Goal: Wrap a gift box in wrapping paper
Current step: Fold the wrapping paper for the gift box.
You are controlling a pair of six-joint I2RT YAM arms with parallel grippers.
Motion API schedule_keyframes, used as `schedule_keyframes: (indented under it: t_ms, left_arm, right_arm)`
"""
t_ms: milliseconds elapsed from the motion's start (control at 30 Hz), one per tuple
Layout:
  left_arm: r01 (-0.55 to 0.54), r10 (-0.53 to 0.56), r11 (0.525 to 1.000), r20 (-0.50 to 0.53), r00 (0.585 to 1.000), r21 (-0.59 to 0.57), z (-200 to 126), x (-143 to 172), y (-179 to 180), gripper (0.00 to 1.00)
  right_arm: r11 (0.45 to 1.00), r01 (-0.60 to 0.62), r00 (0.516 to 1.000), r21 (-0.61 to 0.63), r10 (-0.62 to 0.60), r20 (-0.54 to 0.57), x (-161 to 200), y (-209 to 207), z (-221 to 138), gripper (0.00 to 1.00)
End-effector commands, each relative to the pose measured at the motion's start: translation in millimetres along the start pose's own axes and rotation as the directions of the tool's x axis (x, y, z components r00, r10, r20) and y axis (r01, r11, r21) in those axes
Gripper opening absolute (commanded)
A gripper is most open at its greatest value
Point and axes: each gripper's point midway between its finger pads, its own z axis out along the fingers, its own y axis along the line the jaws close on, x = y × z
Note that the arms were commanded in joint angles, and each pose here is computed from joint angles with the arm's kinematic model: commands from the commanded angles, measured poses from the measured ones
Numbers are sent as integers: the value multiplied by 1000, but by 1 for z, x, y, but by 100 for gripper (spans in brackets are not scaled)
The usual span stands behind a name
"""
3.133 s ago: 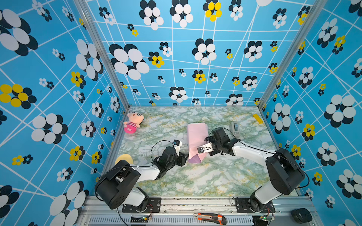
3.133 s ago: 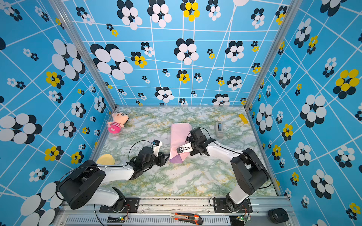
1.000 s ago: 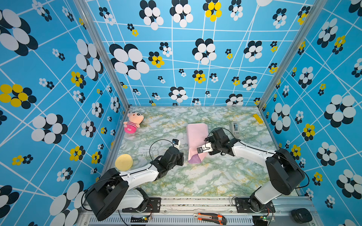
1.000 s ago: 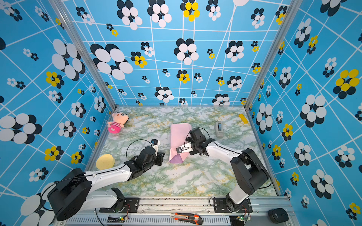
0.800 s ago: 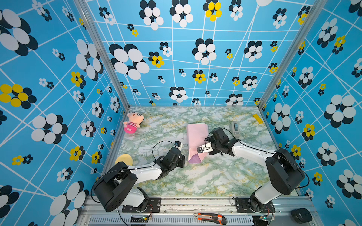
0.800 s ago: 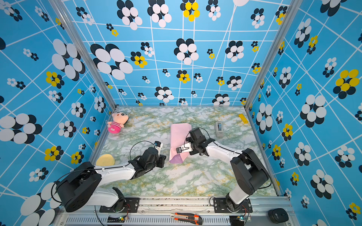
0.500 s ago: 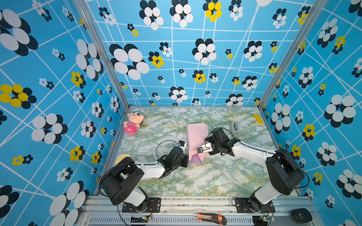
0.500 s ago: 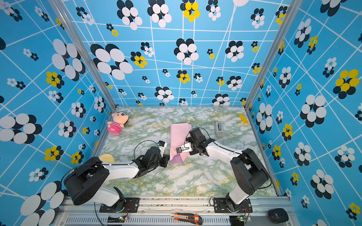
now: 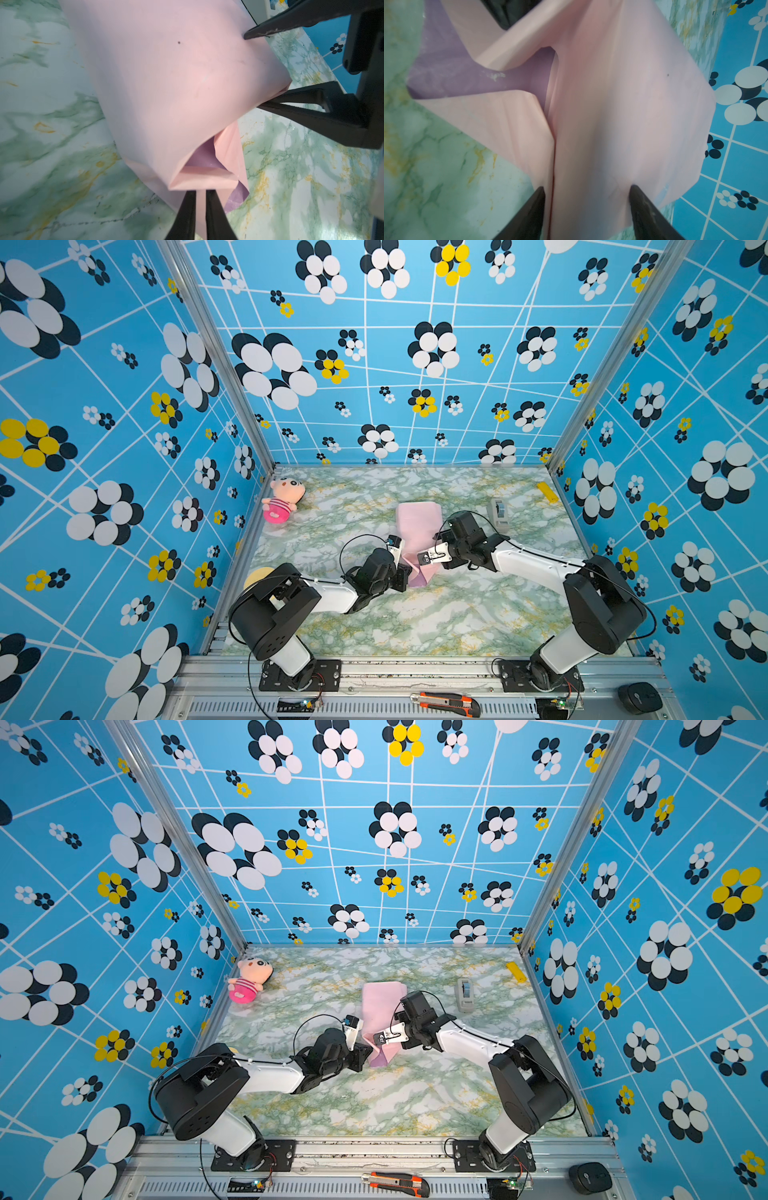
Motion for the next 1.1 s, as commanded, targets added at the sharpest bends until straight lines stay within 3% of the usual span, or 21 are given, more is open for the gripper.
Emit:
schedule_keyframes:
  t_ms: [0,200,333,533,733,833,900,933,1067]
  left_arm:
    - [7,-10,998,47,999,55,6,-13,-15,16]
    - [13,-20,997,94,995,78,9,-16,-22,21]
    - [-12,11,1000,68,998,14,11,-8,-14,27]
    - [-60,65,997,116,991,-48,-6,-11,-6,30]
    - [-155,172,978,120,978,-140,-44,-27,-2,48]
    - [-262,282,950,104,954,-168,-62,-37,-3,56]
    - [-387,402,908,76,912,-162,-72,-46,-9,61]
    - [-487,497,862,46,867,-139,-76,-47,-13,65]
    - [-777,774,630,-84,628,-11,-90,-49,-15,76]
  right_arm:
    - [988,-23,999,-155,19,-29,5,41,4,65]
    - [988,-31,999,-153,28,-26,4,41,4,65]
    - [988,-38,999,-150,35,-25,3,40,4,65]
    - [988,-60,998,-141,57,-22,2,37,2,65]
    - [991,-92,996,-96,93,6,-4,26,-9,66]
    - [992,-101,994,-81,103,20,-7,23,-14,67]
    - [991,-114,993,-70,117,34,-9,19,-18,67]
    - [990,-126,991,-62,128,44,-11,17,-20,67]
    - [980,-195,976,-32,197,95,-20,5,-31,69]
